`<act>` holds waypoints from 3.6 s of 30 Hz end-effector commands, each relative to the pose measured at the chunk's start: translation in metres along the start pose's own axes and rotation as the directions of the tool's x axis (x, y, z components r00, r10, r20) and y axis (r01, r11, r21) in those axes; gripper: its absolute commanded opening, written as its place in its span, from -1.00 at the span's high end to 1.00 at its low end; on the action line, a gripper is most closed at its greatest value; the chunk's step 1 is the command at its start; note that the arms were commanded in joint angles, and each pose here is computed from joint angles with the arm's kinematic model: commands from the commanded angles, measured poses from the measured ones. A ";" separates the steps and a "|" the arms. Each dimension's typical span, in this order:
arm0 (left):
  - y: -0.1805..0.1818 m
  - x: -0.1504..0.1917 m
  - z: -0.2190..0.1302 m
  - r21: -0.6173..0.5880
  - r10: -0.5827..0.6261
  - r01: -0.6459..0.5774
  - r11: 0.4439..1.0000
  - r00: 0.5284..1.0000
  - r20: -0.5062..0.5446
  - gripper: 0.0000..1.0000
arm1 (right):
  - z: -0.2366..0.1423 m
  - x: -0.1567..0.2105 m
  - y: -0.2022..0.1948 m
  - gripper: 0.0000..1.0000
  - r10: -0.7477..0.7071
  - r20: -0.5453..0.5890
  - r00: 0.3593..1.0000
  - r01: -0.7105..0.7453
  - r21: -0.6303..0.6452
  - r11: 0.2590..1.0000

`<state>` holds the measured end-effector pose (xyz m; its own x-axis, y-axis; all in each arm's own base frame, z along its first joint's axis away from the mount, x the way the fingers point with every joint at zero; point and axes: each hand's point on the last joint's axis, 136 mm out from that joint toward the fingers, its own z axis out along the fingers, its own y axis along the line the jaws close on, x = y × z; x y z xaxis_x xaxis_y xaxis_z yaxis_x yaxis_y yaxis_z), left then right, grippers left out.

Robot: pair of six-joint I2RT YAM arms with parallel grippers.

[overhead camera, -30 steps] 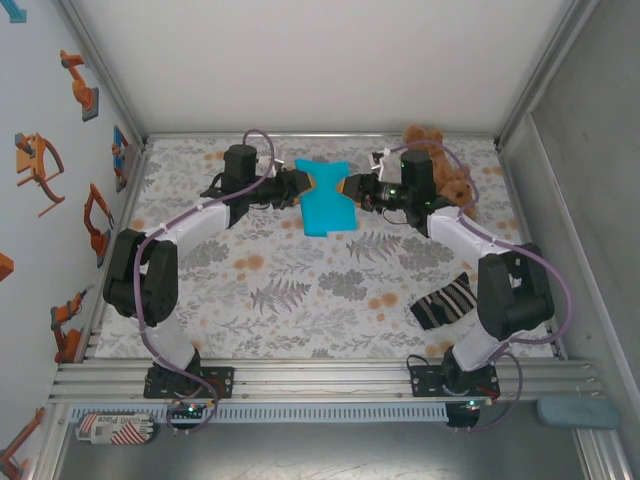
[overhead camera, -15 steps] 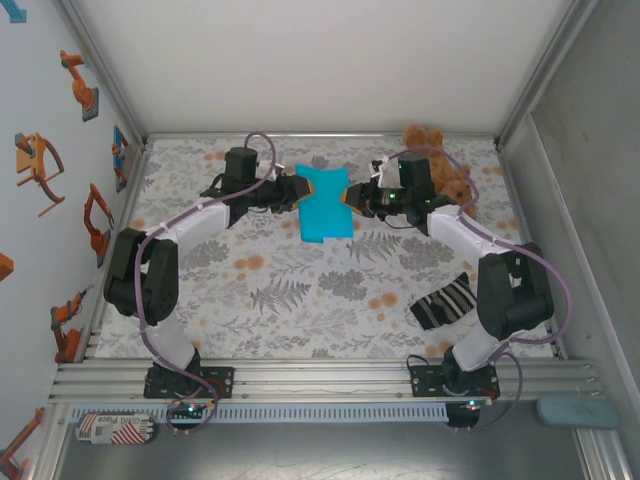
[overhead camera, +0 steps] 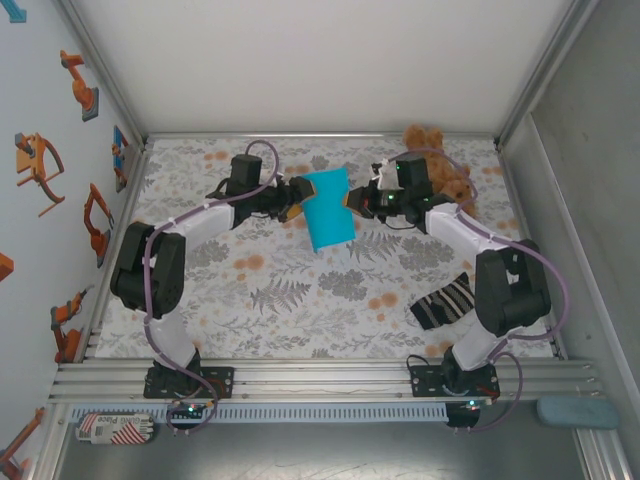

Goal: Fold a paper plane with a square sheet of paper (pick it up from the middle)
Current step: First fold in half a square sheet of paper at the center of the table.

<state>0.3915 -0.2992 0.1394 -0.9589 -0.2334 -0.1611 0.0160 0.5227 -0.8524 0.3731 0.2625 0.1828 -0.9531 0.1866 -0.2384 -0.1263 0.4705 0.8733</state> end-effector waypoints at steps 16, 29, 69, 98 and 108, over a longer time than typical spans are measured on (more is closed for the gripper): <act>0.052 -0.006 -0.057 -0.264 -0.002 0.067 0.962 0.971 0.239 -0.88 | 0.046 -0.003 0.043 1.00 -0.065 -0.012 0.998 0.065 -0.022 0.998; 0.070 -0.005 -0.080 -0.363 0.036 0.079 0.928 0.953 0.300 -0.92 | -0.020 -0.003 0.016 1.00 -0.173 0.022 0.985 0.162 0.263 0.951; 0.077 0.061 0.009 -0.347 -0.092 0.110 0.931 0.994 0.066 -0.60 | 0.084 0.047 -0.089 1.00 -0.006 -0.103 0.995 0.039 0.321 0.946; 0.085 0.070 0.053 -0.437 -0.132 0.144 0.888 0.989 0.058 -0.15 | 0.090 0.041 -0.106 1.00 0.029 -0.141 0.990 0.014 0.293 0.956; 0.113 0.079 0.046 -0.581 -0.157 0.157 0.799 0.986 0.051 0.01 | 0.089 0.040 -0.109 0.97 0.061 -0.144 0.988 -0.019 0.279 0.960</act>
<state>0.3442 -0.3114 0.0267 -0.9296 -0.3602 -0.0777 -0.2686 0.8067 -0.5265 0.3697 0.2940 0.0409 -0.9867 0.0866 -0.1374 -0.0383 0.6981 0.7149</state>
